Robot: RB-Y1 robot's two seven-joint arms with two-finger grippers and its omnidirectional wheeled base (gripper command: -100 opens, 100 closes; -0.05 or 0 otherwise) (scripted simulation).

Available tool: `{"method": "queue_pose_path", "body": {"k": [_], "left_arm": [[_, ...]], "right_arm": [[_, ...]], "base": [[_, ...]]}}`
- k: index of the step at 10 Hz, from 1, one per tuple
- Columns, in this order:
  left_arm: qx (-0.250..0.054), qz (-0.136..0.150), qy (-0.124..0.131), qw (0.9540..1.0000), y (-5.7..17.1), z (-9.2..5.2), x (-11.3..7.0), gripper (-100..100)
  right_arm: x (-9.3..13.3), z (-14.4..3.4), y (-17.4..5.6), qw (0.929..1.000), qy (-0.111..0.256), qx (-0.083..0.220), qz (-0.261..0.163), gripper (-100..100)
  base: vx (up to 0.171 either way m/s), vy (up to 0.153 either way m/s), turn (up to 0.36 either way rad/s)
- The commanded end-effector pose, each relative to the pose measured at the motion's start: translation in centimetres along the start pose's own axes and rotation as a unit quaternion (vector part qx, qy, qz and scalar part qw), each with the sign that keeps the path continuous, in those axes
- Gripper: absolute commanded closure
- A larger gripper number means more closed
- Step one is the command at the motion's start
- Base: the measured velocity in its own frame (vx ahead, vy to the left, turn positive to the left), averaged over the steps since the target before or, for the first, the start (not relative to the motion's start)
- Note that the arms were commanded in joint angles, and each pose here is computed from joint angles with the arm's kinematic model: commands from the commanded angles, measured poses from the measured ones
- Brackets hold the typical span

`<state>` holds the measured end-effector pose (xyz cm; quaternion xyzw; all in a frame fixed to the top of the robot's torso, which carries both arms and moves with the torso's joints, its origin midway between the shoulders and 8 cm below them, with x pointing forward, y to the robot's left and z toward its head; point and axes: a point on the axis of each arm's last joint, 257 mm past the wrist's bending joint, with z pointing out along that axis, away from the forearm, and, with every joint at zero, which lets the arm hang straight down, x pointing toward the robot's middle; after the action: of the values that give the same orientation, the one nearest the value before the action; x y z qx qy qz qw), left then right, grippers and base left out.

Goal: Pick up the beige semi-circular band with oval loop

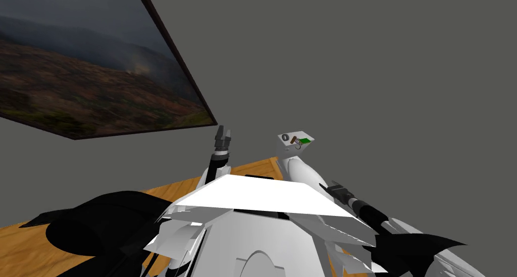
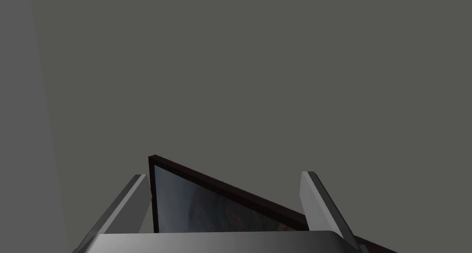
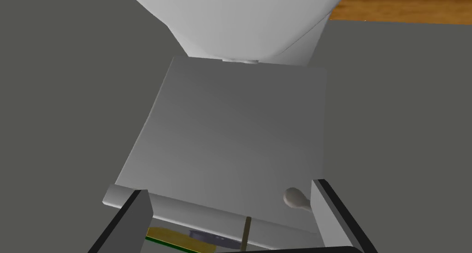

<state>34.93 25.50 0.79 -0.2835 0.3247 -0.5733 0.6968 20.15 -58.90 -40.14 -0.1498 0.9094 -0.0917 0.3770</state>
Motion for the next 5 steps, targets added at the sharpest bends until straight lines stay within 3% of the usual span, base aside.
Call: {"method": "queue_pose_path", "body": {"k": [1, 2, 5], "left_arm": [[0.0, 0.0, 0.0, 1.0, 0.0, 0.0, 0.0, 0], [0.0, 0.0, 0.0, 1.0, 0.0, 0.0, 0.0, 0], [0.0, 0.0, 0.0, 1.0, 0.0, 0.0, 0.0, 0]], "right_arm": [[1.4, -1.0, -2.9, 0.9988, 0.029, 0.017, -0.035, -100], [1.4, -1.1, -3.0, 0.9987, 0.03, 0.017, -0.037, -100], [2.3, -3.1, -8.4, 0.9913, 0.074, 0.047, -0.098, -100]], "base": [[0.101, 0.108, 0.163], [0.081, 0.079, 0.046], [0.113, 0.118, 0.14]]}}
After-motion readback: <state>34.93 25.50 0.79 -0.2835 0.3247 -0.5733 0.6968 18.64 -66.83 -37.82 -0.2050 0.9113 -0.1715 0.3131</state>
